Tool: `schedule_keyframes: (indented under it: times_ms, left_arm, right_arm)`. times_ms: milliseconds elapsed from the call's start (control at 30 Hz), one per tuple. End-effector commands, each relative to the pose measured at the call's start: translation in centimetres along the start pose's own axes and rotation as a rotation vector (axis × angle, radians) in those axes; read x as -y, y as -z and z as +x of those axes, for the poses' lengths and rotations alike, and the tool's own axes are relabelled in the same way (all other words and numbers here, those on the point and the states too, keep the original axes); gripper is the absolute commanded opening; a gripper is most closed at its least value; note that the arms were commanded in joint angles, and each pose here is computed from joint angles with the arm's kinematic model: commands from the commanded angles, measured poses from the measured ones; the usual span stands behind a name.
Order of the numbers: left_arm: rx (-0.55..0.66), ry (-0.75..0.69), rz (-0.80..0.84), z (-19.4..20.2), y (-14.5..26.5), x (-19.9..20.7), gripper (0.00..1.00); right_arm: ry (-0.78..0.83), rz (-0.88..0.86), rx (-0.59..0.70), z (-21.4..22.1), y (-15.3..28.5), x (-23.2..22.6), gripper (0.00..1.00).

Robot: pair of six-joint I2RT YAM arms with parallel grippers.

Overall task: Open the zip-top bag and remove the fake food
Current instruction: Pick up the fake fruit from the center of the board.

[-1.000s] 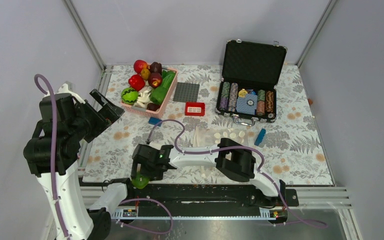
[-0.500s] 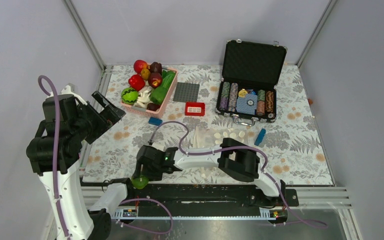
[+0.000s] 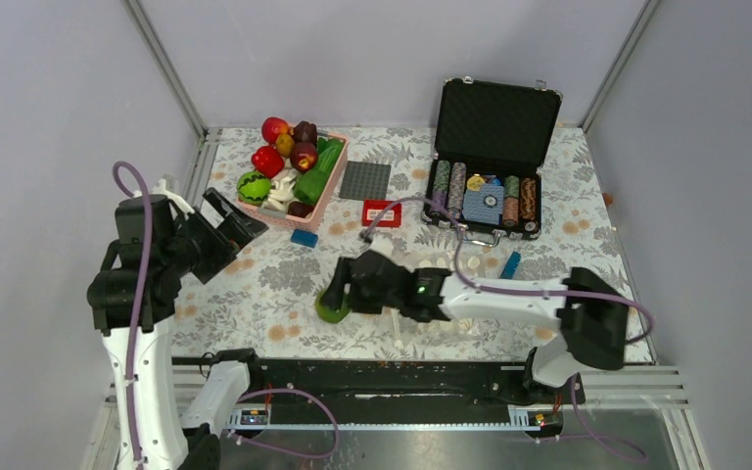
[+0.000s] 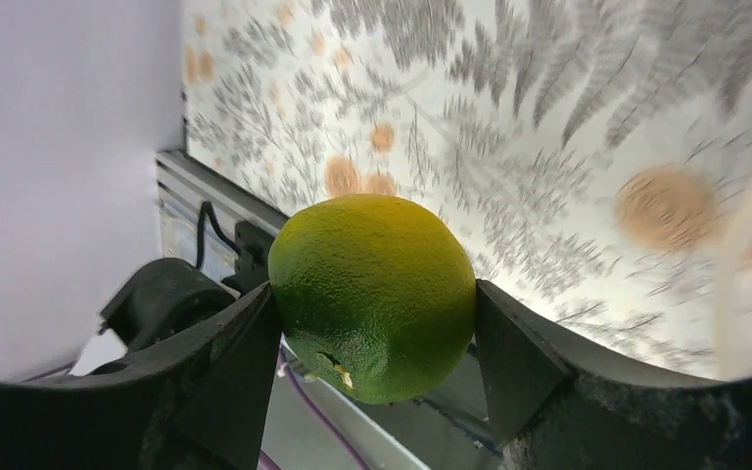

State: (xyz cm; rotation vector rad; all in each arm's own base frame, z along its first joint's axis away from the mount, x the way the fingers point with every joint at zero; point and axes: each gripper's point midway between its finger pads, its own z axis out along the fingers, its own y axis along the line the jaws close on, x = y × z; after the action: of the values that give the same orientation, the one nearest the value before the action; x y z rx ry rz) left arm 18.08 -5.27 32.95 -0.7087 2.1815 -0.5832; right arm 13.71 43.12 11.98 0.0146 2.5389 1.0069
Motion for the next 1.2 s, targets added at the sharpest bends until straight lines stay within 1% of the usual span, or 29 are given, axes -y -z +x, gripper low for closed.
schedule_keyframes:
  times_ms: [0,100,167,233,333,400,633,867,1067,1167]
  left_arm:
    - [-0.054,0.047,0.199,0.9,-2.3,2.7,0.99]
    - [-0.142,0.106,0.249,2.6,-4.3,2.7,0.99]
    - [-0.169,0.135,0.291,3.3,-5.0,3.0,0.99]
    - [-0.184,0.151,0.342,3.9,-5.5,3.6,0.99]
    - [-0.243,0.183,0.405,5.4,-6.2,4.7,0.99]
    - [-0.287,0.192,0.446,6.5,-6.6,5.6,0.99]
    - [-0.348,0.199,0.534,8.3,-6.6,8.4,0.99]
    - [-0.404,0.144,0.535,10.7,-6.4,9.3,0.99]
    - [-0.425,0.090,0.565,11.6,-5.7,9.5,0.98]
    - [-0.434,0.061,0.590,11.8,-5.3,10.0,0.97]
  right_arm:
    - [0.193,-0.106,0.208,-6.1,4.4,-1.3,0.51]
    - [0.341,-0.216,0.260,-7.7,7.3,-3.1,0.53]
    - [0.436,-0.275,0.288,-8.2,9.0,-4.3,0.56]
    - [0.516,-0.326,0.314,-8.4,10.4,-5.2,0.56]
    - [0.585,-0.378,0.339,-8.6,12.0,-6.0,0.56]
    - [0.620,-0.415,0.330,-8.3,12.7,-6.6,0.55]
    - [0.675,-0.479,0.286,-7.2,13.3,-7.2,0.52]
    - [0.688,-0.479,0.317,-7.7,14.3,-7.3,0.51]
    - [0.671,-0.441,0.353,-9.0,14.7,-6.4,0.51]
    - [0.657,-0.441,0.347,-9.2,14.6,-6.3,0.50]
